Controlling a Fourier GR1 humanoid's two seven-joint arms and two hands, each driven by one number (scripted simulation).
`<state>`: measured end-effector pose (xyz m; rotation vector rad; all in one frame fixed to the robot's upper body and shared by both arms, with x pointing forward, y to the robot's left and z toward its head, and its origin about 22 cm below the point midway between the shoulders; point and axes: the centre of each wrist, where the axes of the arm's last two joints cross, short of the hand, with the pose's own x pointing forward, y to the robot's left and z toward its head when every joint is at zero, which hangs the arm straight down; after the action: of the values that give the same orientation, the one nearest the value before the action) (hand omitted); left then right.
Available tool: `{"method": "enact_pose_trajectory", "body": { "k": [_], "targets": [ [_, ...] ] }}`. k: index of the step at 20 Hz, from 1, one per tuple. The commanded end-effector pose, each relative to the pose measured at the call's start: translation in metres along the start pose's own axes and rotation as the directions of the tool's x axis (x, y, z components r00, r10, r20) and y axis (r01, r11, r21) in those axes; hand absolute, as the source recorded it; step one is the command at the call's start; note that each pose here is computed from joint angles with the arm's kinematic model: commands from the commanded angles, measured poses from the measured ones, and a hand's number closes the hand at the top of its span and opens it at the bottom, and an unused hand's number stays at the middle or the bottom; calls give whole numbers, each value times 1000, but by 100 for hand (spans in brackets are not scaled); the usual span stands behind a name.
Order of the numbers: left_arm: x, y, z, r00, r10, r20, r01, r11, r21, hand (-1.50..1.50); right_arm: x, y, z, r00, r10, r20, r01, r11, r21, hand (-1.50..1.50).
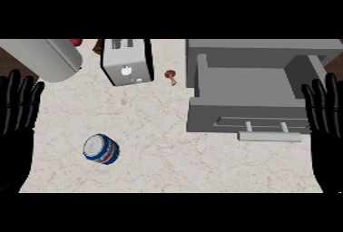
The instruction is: Pick up the can, place it into the drawer and close the drawer
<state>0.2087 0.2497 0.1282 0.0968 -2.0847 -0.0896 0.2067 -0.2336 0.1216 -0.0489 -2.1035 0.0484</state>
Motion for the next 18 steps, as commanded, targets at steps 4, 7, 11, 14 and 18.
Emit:
{"method": "enact_pose_trajectory", "body": {
  "k": [4, 7, 11, 14, 18],
  "targets": [
    [30, 13, 44, 999, -39, -7, 39, 996, 76, -150, -12, 1, -6, 1000, 10, 1, -10, 1000, -15, -150],
    [-4, 18, 75, 940, 35, -339, 64, 959, 276, -150, -21, -22, 23, 965, 16, -261, -51, 991, -126, -150],
    [34, 18, 88, 912, 57, -406, 77, 948, 307, -150, -11, -33, 20, 954, 23, -300, -61, 991, -120, -150],
    [43, 8, 77, 915, 70, -398, 65, 947, 315, -150, -15, -31, 8, 954, 9, -299, -49, 991, -127, -150],
    [43, 13, 84, 921, 48, -386, 81, 947, 311, -150, -12, -40, 18, 952, 20, -305, -62, 990, -126, -150]
  ]
}}
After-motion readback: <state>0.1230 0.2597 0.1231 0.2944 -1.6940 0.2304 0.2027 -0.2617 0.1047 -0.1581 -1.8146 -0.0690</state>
